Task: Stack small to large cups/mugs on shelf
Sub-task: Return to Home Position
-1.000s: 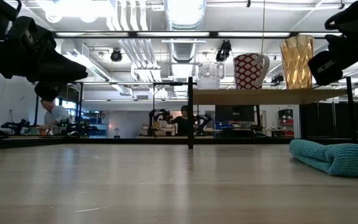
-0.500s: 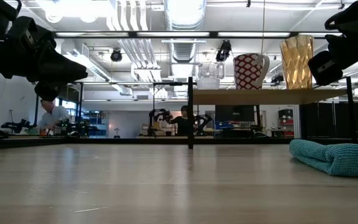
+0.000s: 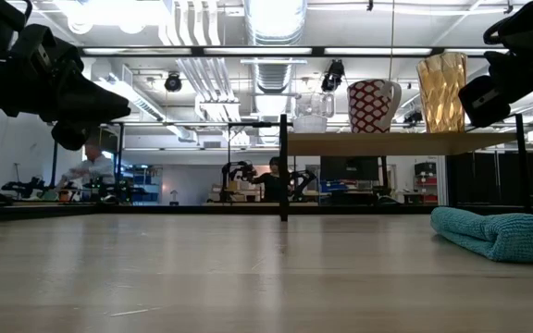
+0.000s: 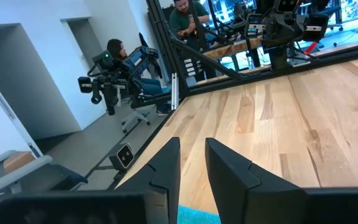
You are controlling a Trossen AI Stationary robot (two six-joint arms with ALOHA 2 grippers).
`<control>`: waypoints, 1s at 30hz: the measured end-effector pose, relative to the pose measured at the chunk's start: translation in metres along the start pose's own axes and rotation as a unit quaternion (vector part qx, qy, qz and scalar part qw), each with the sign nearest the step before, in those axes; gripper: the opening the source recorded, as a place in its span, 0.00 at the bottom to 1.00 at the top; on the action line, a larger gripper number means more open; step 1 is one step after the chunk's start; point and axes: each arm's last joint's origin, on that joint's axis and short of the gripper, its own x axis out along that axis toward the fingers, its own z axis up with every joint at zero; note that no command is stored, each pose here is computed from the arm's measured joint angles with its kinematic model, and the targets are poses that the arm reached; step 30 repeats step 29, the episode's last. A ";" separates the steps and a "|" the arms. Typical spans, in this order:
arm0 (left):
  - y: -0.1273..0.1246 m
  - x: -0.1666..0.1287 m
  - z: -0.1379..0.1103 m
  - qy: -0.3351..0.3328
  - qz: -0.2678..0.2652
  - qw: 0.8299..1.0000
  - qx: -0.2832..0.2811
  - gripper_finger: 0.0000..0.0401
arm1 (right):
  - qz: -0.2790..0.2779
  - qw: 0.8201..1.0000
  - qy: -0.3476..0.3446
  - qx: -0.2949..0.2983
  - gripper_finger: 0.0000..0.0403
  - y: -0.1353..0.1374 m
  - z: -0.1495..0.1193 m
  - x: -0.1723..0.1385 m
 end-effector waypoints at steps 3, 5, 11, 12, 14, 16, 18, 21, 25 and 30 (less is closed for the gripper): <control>0.000 0.000 0.000 0.000 0.000 1.000 0.000 0.17 | 0.000 1.000 0.000 0.000 0.18 0.000 0.000 0.000; 0.000 0.000 0.000 0.000 0.000 1.000 0.000 0.17 | 0.000 1.000 0.000 0.000 0.19 0.000 0.000 0.000; 0.000 0.000 0.000 0.000 0.000 1.000 0.000 0.17 | 0.000 1.000 0.000 0.000 0.19 0.000 0.000 0.000; 0.000 0.000 0.000 0.000 0.000 1.000 0.000 0.17 | 0.000 1.000 0.000 0.000 0.19 0.000 0.000 0.000; 0.000 0.000 0.000 0.000 0.000 1.000 0.000 0.17 | 0.000 1.000 0.000 0.000 0.18 0.000 0.000 0.000; 0.000 0.000 0.000 0.000 0.000 1.000 0.000 0.17 | 0.000 1.000 0.000 0.000 0.17 0.000 0.000 0.000; 0.000 0.000 0.000 0.000 0.000 1.000 0.000 0.17 | 0.000 1.000 0.000 0.000 0.17 0.000 0.000 0.000; 0.000 0.000 0.000 0.000 0.000 1.000 0.000 0.17 | 0.000 1.000 0.000 0.000 0.17 0.000 0.000 0.000; 0.000 0.000 0.000 0.000 0.000 1.000 0.000 0.17 | 0.000 1.000 0.000 0.000 0.18 0.000 0.000 0.000; 0.000 0.000 0.000 0.000 0.000 1.000 0.000 0.17 | 0.000 1.000 0.000 0.000 0.20 0.000 0.000 0.000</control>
